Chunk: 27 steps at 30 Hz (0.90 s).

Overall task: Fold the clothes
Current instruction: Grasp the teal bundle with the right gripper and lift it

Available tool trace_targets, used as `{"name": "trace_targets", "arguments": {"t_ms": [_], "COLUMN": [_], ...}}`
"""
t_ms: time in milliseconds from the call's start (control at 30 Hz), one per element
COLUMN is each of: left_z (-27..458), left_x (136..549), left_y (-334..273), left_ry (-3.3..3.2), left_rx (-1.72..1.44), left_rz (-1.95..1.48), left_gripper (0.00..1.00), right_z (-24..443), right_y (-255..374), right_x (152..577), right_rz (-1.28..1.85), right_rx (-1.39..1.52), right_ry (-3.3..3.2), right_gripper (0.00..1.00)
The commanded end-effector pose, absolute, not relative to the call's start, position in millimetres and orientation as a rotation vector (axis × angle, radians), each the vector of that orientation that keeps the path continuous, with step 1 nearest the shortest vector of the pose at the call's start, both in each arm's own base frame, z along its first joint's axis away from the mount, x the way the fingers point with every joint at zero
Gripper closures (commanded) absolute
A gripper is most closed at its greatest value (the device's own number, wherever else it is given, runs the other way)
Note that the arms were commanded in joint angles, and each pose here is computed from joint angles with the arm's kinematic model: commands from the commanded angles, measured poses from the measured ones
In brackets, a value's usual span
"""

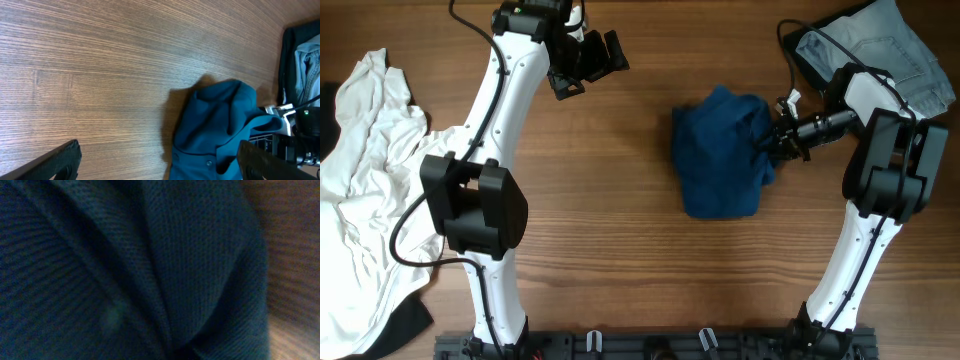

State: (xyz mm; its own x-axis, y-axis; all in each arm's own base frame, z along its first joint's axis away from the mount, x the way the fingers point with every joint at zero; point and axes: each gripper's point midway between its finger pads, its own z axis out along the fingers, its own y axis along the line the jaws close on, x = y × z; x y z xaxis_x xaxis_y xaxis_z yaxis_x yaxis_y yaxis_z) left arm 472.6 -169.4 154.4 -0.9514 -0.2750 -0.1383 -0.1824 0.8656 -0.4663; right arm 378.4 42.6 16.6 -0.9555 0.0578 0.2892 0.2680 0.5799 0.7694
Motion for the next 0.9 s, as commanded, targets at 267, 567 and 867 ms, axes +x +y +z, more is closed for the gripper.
{"name": "trace_targets", "arguments": {"t_ms": [267, 567, 867], "left_z": [170.9, 171.0, 175.4], "left_x": [464.8, 465.7, 479.4], "left_y": [-164.5, -164.6, -164.3], "left_ry": [2.832, 2.828, 2.768], "left_rx": [-0.329, -0.328, -0.312], "left_rz": [-0.673, -0.673, -0.663], "left_gripper": [0.00, 0.00, 0.00], "right_z": [-3.3, 22.3, 128.4], "right_y": [43.2, 29.2, 17.3], "right_x": [391.6, 404.2, 413.8], "right_rz": [-1.346, -1.173, -0.526], "right_rx": [-0.309, -0.317, -0.110], "right_ry": [-2.620, -2.777, -3.260], "right_gripper": [0.95, 0.95, 0.95]}}
